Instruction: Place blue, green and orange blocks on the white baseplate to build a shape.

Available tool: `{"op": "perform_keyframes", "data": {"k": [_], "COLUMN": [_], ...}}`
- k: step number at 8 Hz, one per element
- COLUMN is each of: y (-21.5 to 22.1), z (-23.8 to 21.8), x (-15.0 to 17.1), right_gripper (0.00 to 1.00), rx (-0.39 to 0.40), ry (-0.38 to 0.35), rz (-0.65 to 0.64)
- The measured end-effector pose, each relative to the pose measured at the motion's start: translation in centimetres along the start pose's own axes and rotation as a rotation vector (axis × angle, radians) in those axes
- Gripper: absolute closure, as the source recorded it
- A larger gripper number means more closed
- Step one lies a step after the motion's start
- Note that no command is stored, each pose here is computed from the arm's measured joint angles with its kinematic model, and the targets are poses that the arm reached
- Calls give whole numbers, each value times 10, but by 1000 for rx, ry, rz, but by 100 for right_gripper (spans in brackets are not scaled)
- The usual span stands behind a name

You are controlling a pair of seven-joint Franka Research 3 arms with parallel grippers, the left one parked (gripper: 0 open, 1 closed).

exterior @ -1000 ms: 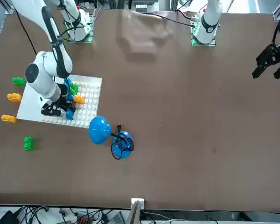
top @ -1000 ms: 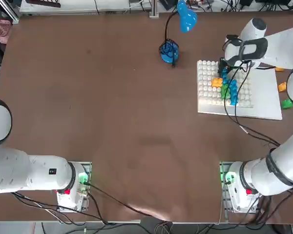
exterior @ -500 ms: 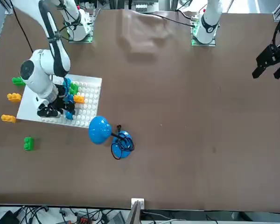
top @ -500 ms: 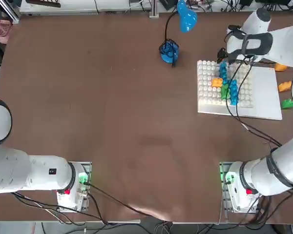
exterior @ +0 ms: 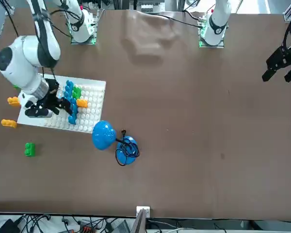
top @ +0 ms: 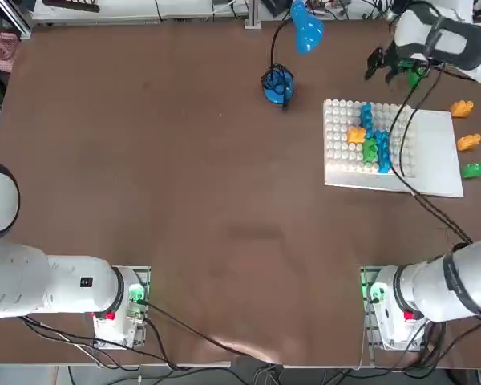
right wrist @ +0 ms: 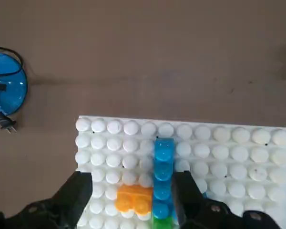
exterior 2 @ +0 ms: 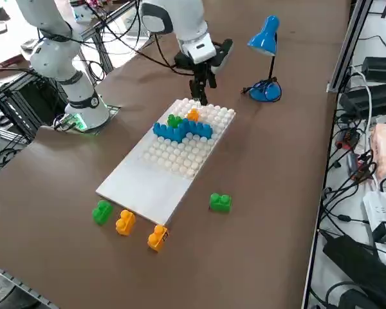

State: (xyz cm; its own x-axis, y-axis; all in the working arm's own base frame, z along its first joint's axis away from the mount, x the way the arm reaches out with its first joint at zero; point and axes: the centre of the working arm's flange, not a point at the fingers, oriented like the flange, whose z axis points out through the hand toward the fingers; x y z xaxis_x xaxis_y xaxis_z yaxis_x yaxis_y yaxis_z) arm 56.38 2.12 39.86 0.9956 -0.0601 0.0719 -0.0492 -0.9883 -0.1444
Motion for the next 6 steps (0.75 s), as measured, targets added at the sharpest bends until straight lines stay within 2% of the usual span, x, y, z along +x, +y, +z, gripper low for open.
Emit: {"op": "perform_keyframes", "data": {"k": [3, 6], "y": [45, 60], "z": [-94, -173], "x": [20, 24], "right_gripper": [0, 0], "rx": [3, -95], "ry": [-67, -87], "rz": [65, 47]}}
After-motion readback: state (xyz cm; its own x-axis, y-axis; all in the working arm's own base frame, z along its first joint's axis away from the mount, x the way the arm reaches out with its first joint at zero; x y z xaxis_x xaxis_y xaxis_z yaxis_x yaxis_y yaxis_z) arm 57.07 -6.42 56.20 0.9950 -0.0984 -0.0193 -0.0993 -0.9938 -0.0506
